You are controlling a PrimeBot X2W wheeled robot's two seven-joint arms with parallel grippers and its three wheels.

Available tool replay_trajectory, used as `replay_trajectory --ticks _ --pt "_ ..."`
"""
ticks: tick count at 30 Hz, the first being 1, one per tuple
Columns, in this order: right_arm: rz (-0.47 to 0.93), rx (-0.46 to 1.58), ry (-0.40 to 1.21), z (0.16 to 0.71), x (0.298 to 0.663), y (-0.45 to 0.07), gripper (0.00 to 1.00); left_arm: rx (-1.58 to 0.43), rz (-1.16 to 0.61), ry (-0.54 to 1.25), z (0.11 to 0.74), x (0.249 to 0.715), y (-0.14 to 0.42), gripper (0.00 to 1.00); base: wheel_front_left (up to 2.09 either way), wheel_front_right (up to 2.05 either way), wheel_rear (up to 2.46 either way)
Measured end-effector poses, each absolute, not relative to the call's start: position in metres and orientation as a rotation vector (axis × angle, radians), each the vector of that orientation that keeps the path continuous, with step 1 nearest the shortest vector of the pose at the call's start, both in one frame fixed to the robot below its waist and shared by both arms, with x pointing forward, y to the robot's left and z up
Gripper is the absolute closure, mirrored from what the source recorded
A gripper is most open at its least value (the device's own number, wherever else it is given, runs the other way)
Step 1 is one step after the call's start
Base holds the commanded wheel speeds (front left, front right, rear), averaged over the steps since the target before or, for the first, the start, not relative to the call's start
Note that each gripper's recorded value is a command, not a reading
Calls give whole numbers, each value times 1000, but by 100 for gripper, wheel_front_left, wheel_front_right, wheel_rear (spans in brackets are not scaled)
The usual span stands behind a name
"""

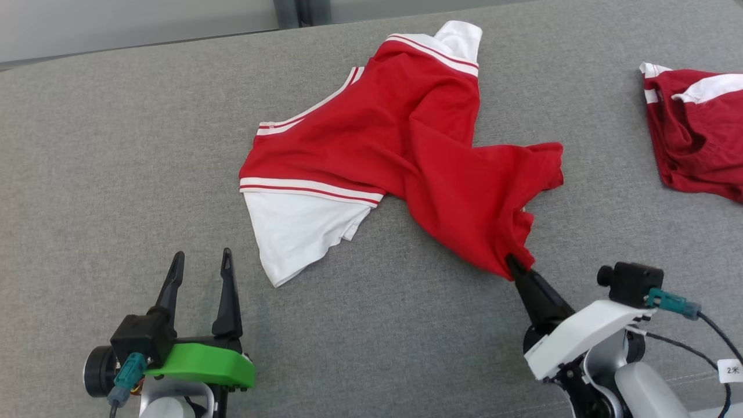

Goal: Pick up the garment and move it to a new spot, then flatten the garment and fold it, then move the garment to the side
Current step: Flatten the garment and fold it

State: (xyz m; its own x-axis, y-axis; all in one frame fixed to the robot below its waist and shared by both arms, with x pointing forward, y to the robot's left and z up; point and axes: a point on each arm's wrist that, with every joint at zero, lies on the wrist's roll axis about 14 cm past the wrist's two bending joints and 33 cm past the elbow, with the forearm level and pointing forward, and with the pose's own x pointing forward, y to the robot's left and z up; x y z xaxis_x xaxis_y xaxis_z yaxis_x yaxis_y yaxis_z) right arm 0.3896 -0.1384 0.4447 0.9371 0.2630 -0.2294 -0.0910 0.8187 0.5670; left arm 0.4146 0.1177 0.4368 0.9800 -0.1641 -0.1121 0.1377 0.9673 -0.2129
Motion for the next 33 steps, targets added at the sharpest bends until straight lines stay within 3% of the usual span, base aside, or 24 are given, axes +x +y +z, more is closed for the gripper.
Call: replay_trajectory --ticks 3,4,5,6,11,20,33 --pt "201 619 348 438 376 -124 100 -208 -163 122 440 415 114 0 0 0 0" --pt "215 628 367 436 371 -116 86 -207 -166 119 441 415 114 0 0 0 0" --pt "218 634 379 434 367 -113 56 -206 -167 117 442 416 114 0 0 0 0" --pt "224 628 394 431 364 -110 0 -206 -167 115 443 416 114 0 0 0 0" --pt "234 600 402 434 360 -114 0 -208 -160 106 446 415 116 0 0 0 0" --pt "179 463 295 475 378 -171 0 -211 -135 92 452 410 124 0 0 0 0" --pt "84 243 476 422 426 -203 0 -220 -48 104 447 397 149 0 0 0 0"
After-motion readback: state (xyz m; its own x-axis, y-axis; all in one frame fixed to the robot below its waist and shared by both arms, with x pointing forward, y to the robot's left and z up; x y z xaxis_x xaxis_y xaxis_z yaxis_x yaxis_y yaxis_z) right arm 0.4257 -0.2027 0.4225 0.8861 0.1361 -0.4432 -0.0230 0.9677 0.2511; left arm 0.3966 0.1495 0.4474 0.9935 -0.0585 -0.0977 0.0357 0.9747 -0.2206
